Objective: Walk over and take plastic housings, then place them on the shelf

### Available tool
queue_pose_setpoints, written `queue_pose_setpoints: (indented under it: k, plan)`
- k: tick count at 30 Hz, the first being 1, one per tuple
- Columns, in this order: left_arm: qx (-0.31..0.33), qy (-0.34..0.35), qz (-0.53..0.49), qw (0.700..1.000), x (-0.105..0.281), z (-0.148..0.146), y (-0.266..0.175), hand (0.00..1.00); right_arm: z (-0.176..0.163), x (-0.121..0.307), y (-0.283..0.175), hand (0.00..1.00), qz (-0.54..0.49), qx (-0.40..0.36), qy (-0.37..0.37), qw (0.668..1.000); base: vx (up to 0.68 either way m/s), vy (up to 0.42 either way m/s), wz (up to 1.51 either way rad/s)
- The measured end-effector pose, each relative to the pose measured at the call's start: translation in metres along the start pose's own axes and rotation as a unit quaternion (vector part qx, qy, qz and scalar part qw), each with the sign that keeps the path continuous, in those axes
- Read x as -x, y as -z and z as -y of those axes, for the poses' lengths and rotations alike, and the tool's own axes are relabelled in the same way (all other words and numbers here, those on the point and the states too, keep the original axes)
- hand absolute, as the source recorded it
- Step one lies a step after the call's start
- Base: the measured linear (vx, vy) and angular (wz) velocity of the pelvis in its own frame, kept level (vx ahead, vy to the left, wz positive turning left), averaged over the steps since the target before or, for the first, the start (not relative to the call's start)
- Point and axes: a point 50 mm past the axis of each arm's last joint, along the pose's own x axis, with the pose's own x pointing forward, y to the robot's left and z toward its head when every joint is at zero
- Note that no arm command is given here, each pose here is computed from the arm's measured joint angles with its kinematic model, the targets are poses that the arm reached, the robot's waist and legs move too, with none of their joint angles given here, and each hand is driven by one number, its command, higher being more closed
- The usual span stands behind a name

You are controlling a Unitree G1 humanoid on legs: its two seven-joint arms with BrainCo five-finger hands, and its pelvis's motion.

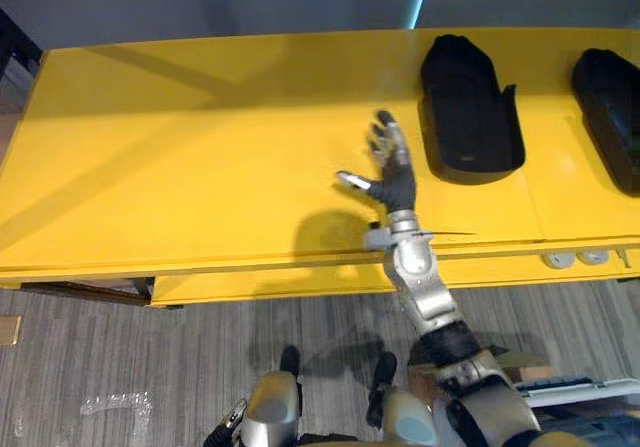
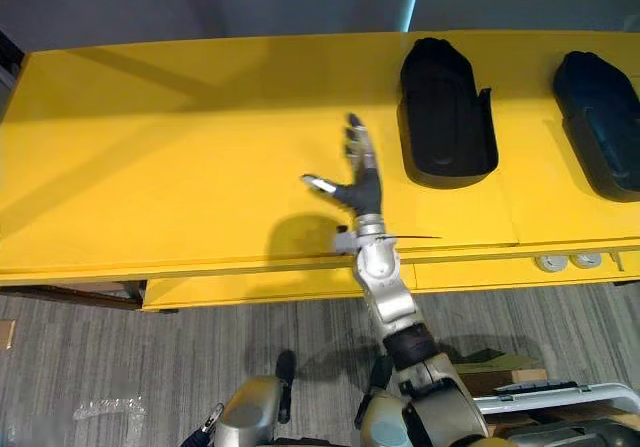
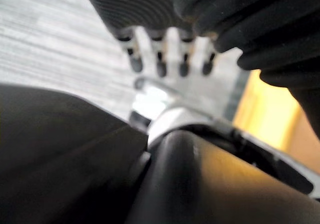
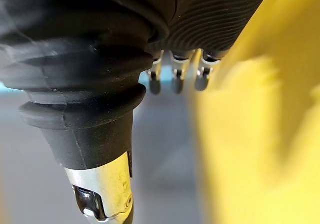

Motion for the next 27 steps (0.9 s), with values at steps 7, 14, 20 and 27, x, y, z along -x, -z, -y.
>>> queue_pose_setpoints:
  k: [7,14,20,27]
  plan:
    - [-0.024,-0.052,-0.06,0.997,0.008,-0.022,0.021,0.0,0.083,0.075,-0.047,0.0,0.021,0.089,0.154,0.984,0.06,0.027,-0.61]
    - [-0.061,-0.035,-0.051,0.996,-0.004,-0.008,0.005,0.0,0.117,0.139,-0.053,0.0,-0.049,0.154,0.295,0.942,0.0,0.011,-0.65]
    - [-0.068,-0.028,-0.06,0.995,-0.006,0.0,0.007,0.0,0.135,0.225,-0.025,0.0,-0.196,0.193,0.498,0.822,-0.04,-0.024,-0.45]
    - [-0.109,-0.012,-0.051,0.993,-0.008,0.008,0.003,0.0,0.124,0.242,-0.022,0.0,-0.21,0.188,0.495,0.822,-0.05,-0.039,-0.27]
